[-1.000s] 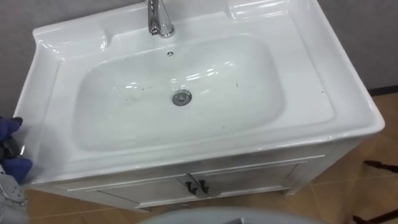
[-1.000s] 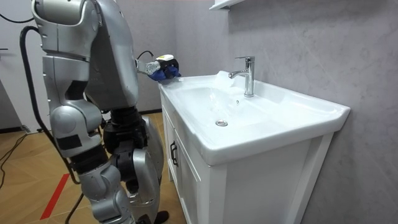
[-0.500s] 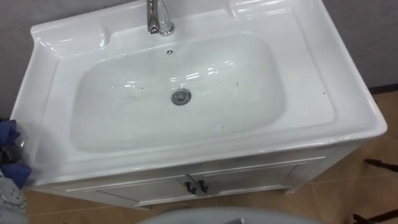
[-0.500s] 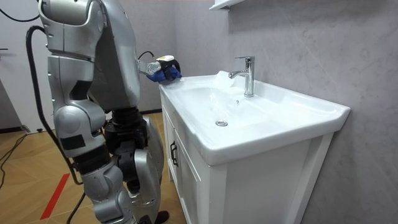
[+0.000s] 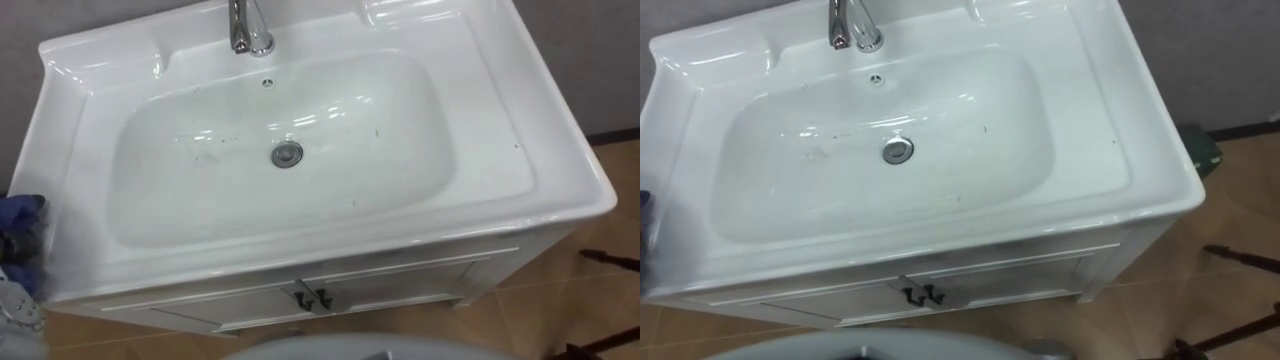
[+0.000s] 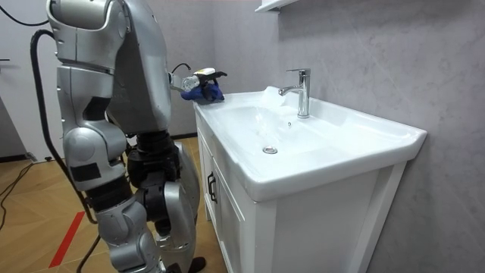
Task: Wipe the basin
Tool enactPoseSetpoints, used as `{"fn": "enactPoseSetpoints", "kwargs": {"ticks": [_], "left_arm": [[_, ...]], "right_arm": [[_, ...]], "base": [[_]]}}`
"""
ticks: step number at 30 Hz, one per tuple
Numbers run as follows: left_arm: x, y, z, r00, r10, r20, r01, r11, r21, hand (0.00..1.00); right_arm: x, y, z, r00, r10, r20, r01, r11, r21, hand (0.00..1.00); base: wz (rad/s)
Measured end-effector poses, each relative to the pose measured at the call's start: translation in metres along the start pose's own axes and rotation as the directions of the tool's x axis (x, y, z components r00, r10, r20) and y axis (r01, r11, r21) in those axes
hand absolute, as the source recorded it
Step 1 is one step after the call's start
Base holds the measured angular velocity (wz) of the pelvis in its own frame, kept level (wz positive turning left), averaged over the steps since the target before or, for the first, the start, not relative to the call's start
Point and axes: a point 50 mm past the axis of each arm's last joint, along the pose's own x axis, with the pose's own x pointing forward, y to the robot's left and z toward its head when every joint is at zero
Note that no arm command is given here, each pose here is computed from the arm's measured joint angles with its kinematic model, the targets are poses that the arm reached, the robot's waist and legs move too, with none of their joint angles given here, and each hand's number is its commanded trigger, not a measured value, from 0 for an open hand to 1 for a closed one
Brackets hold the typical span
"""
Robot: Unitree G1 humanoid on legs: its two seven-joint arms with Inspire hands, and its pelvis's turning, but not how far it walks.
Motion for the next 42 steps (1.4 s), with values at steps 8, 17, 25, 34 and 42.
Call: {"fn": "enactPoseSetpoints", "kwargs": {"ticks": [8, 17, 25, 34, 42], "left_arm": [[0.005, 0.009, 0.013, 0.998, 0.049, 0.047, -0.047, 0.998, -0.032, 0.00], [0.010, 0.027, 0.032, 0.984, 0.130, 0.123, -0.119, 0.989, -0.089, 0.00], [0.013, 0.030, 0.037, 0.981, 0.147, 0.130, -0.134, 0.986, -0.103, 0.00], [0.018, 0.033, 0.045, 0.976, 0.171, 0.138, -0.153, 0.980, -0.127, 0.00], [0.018, 0.034, 0.045, 0.975, 0.177, 0.138, -0.160, 0.979, -0.128, 0.00]], "right_arm": [[0.000, 0.000, 0.001, 1.000, -0.003, 0.006, 0.003, 1.000, 0.024, 0.00], [-0.001, -0.001, 0.003, 1.000, 0.002, 0.027, -0.002, 1.000, 0.025, 0.00], [-0.002, -0.001, -0.002, 1.000, -0.008, 0.011, 0.008, 1.000, 0.021, 0.00], [-0.003, 0.005, -0.013, 1.000, 0.005, -0.024, -0.004, 0.999, 0.033, 0.00], [-0.003, 0.008, -0.013, 1.000, 0.012, -0.025, -0.011, 0.999, 0.040, 0.00]], "base": [[0.00], [-0.01], [-0.02], [-0.05], [-0.01]]}}
